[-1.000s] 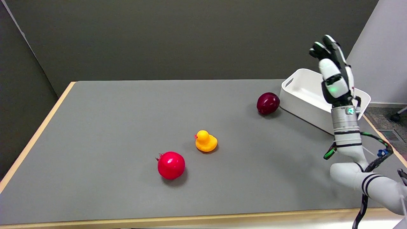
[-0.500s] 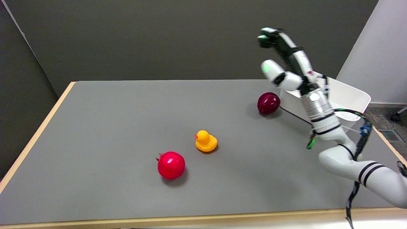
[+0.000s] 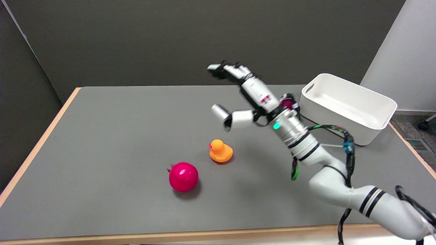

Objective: Pick up the yellow duck.

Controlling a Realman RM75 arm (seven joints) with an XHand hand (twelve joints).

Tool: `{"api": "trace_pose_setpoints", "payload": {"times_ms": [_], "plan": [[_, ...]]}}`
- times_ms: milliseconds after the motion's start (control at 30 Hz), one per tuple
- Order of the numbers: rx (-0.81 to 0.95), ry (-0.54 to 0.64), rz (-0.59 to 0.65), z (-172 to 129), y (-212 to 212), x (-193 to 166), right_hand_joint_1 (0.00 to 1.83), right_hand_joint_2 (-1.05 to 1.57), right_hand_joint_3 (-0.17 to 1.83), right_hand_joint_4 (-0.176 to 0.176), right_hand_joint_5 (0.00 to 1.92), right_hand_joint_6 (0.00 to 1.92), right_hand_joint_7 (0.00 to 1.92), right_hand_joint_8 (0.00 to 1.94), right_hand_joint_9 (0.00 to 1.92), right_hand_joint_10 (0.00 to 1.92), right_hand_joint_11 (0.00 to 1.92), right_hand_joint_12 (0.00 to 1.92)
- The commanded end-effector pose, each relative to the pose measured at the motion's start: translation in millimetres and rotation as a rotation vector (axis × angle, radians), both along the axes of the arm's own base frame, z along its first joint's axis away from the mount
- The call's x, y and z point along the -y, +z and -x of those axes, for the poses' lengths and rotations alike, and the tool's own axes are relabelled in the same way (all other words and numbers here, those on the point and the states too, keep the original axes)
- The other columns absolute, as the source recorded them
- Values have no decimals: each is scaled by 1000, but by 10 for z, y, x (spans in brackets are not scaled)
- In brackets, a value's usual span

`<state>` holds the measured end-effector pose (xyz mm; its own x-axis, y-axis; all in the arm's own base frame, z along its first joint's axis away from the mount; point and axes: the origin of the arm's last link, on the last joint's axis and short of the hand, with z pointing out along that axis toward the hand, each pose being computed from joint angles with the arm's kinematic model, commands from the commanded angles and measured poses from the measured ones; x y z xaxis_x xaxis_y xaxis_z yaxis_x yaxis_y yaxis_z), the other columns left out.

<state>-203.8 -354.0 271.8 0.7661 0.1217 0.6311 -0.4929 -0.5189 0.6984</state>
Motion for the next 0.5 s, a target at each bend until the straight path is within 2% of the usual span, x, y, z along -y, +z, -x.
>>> {"api": "trace_pose_setpoints", "payload": {"times_ms": [33, 167, 267, 400, 500], "plan": [[-285, -99, 14, 392, -734, -295, 674, 615, 973, -29, 207, 479, 321, 493, 238, 790, -1, 951], [-318, -106, 22, 449, -721, -323, 690, 651, 894, -42, 238, 438, 371, 446, 250, 852, -1, 986], [-334, -106, 25, 468, -710, -336, 649, 638, 971, -49, 244, 513, 399, 549, 309, 879, -1, 1073], [-339, -113, 24, 487, -705, -346, 711, 659, 895, -52, 290, 518, 470, 561, 361, 1020, -1, 1182], [-364, -138, 27, 529, -653, -337, 718, 648, 918, -51, 294, 548, 488, 601, 391, 1045, 16, 1216]]}}
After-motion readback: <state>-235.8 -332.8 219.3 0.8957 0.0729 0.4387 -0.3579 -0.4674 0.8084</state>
